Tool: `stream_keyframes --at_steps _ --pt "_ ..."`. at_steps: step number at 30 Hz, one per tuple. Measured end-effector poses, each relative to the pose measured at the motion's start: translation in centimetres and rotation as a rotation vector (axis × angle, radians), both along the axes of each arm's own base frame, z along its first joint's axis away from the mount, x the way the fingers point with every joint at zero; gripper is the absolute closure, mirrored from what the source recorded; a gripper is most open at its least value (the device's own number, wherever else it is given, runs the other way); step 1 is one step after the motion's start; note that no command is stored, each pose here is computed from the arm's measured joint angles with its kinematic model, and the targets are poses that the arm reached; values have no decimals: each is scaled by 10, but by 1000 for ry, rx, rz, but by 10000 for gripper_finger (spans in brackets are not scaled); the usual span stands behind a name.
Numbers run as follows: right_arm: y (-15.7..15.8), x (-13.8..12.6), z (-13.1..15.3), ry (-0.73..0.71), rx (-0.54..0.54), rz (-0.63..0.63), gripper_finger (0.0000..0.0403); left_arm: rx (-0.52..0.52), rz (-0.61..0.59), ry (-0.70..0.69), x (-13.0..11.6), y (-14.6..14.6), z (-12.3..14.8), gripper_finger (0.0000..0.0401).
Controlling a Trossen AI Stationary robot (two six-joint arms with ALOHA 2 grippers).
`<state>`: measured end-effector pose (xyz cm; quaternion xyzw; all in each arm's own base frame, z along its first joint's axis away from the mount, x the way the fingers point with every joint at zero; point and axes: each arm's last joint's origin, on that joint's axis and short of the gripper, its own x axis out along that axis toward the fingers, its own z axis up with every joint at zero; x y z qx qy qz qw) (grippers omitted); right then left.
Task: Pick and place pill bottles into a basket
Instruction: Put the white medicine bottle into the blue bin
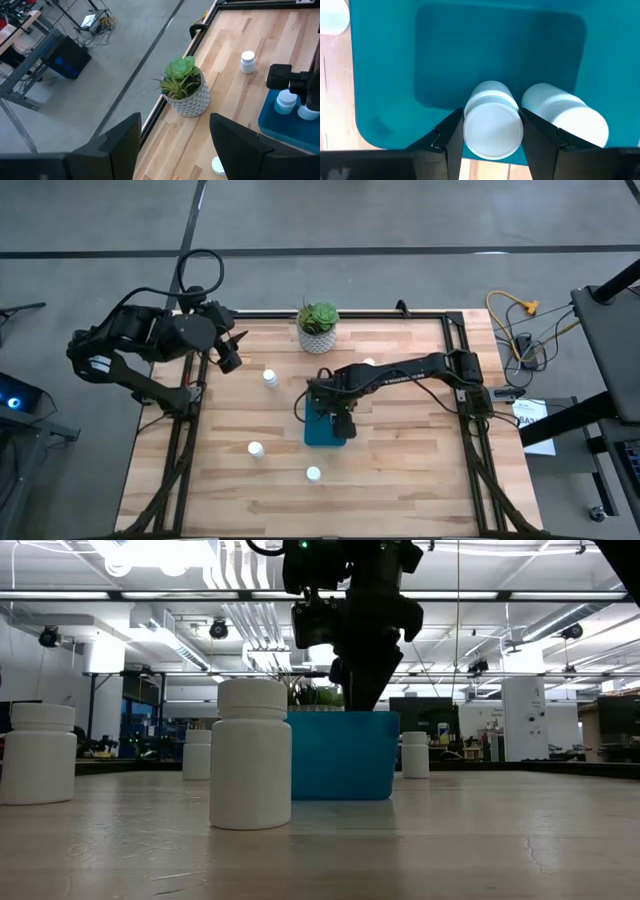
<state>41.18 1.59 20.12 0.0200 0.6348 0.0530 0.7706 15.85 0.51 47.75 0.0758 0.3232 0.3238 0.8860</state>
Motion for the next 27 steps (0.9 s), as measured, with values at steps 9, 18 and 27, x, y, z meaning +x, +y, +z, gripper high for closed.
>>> stream_keyframes --at_steps 9,18,27 --pt "0 0 -5 -8 -1 -1 237 1 -1 5 2 0 -1 182" --pt "-1 2 -2 -21 -25 -3 205 1 -1 7 3 0 -1 182" --pt "-1 3 20 -64 -23 -2 210 1 -1 7 2 0 -1 182"
